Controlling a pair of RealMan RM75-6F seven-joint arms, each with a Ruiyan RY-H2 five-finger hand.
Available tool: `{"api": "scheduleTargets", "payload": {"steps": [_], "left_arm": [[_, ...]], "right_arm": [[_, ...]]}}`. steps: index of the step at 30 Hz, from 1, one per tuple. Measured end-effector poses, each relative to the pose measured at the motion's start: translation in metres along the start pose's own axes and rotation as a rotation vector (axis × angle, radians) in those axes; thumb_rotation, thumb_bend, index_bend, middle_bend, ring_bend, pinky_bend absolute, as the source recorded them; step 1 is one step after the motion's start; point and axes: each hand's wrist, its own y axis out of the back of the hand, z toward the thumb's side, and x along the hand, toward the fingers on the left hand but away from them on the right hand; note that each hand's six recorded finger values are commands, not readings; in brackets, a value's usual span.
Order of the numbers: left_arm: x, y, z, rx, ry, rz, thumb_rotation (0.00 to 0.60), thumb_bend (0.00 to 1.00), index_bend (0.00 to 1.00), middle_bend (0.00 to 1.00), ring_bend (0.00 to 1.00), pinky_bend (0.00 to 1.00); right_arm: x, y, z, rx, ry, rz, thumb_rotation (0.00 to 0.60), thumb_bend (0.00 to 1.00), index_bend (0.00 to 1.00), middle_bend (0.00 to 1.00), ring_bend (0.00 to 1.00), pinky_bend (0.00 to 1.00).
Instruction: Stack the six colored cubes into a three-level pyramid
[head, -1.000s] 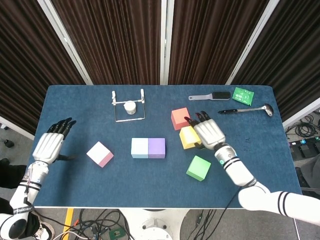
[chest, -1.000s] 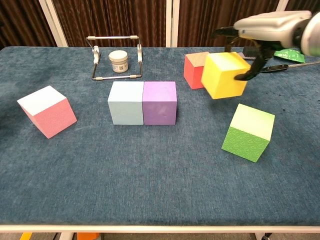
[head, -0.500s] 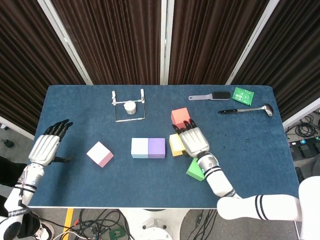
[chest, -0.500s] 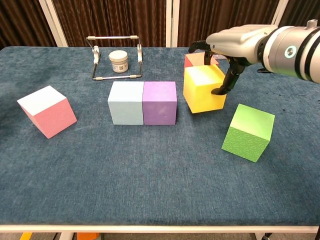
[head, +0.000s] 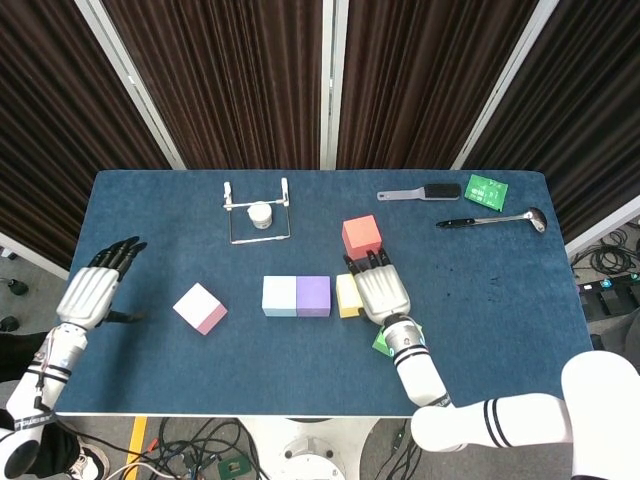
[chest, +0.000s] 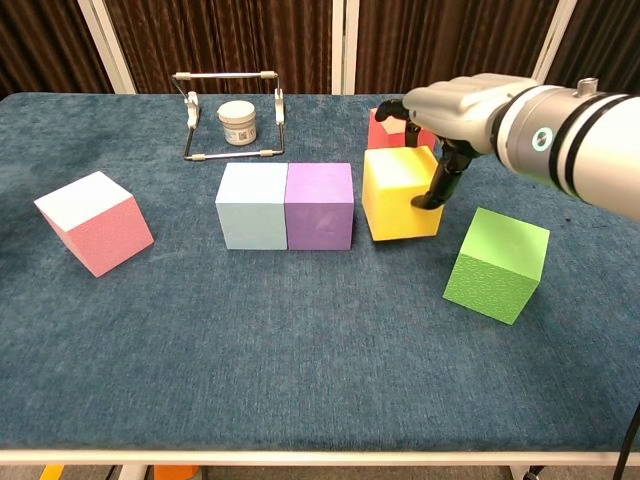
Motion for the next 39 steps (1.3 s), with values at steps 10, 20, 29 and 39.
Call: {"api": "scheduleTargets", "payload": {"steps": [10, 20, 29, 39], "left_arm": [[-0.001, -0.001, -0.005, -0.005, 0.005, -0.005, 0.600, 0.00, 0.06, 0.00, 0.00, 0.12], [0.000, -0.002, -0.006, -0.009, 0.003, -0.005, 0.600, 0.00, 0.06, 0.00, 0.00, 0.12], [-0.001, -0.001, -0.010, -0.010, 0.008, -0.004, 0.600, 0.00, 0.06, 0.00, 0.00, 0.12], [-0.002, -0.003, -0.011, -0.010, 0.009, -0.007, 0.600, 0.00, 0.06, 0.00, 0.00, 0.12]], "right_arm": [[-0.009, -0.003, 0.010, -0.004, -0.015, 0.013, 0.600, 0.20, 0.00, 0.57, 0.06, 0.00], [-0.012, -0.003, 0.018, -0.016, -0.012, 0.018, 0.600, 0.20, 0.00, 0.57, 0.06, 0.00], [-0.013, -0.007, 0.023, 0.003, -0.019, 0.017, 0.600, 0.20, 0.00, 0.57, 0.06, 0.00], [-0.015, -0.010, 0.021, 0.018, -0.038, 0.020, 0.600, 0.20, 0.00, 0.57, 0.06, 0.00]]}}
